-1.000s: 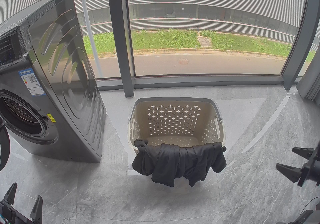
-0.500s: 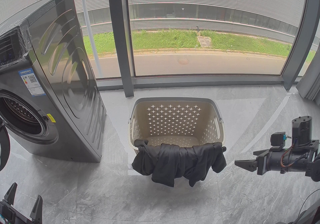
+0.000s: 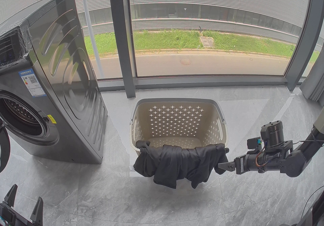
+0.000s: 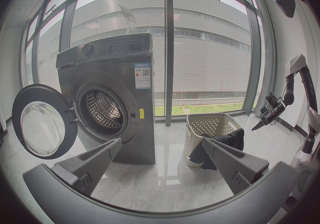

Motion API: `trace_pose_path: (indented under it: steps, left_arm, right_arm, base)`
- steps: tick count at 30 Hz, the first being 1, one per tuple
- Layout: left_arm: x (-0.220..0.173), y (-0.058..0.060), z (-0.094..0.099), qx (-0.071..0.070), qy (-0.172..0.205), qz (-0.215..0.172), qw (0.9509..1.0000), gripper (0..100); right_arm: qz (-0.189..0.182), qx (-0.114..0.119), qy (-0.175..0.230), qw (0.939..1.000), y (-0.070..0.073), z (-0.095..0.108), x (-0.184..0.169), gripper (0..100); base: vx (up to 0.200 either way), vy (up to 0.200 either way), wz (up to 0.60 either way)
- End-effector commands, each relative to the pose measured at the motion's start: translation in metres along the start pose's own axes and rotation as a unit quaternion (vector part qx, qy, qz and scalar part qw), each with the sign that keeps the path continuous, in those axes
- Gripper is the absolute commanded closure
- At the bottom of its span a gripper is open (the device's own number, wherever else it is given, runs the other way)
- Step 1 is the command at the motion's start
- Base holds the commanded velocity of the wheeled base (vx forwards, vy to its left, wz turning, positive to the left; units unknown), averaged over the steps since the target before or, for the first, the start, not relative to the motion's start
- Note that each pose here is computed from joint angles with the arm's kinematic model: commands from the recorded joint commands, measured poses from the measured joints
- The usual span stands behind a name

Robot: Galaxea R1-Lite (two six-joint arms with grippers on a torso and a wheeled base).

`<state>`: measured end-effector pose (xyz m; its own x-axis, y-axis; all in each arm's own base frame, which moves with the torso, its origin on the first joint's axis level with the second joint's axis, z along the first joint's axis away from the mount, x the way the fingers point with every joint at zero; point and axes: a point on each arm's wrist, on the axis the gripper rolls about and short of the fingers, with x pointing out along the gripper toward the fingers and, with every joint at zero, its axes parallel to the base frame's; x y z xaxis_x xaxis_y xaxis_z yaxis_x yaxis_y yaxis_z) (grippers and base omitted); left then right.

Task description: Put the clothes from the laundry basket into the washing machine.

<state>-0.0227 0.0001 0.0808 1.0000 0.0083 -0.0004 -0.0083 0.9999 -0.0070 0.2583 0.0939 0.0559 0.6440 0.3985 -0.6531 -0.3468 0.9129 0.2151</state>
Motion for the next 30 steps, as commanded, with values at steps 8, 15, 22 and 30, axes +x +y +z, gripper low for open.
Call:
trace_pose_path:
  steps: [8,15,22,30]
  left_arm:
    - [0.0,0.0,-0.005,0.0,0.001,0.001,1.0,0]
    - [0.0,0.0,-0.005,0.0,0.001,0.001,1.0,0]
    - [0.0,0.0,-0.005,-0.001,0.001,0.001,1.0,0]
    - [0.0,0.0,-0.005,0.003,0.001,0.001,1.0,0]
  right_arm:
    - [-0.005,0.015,0.04,0.9991,-0.009,-0.004,0.056,0]
    - [-0.014,0.016,0.037,0.9991,-0.012,-0.003,0.075,0]
    - [-0.017,0.011,0.013,0.9997,-0.013,0.011,0.094,0]
    - [-0.022,0.01,0.006,0.9997,-0.014,0.017,0.103,0]
  base:
    - [0.0,0.0,0.0]
    - [0.0,0.0,0.0]
    - [0.0,0.0,0.0]
    - [0.0,0.0,0.0]
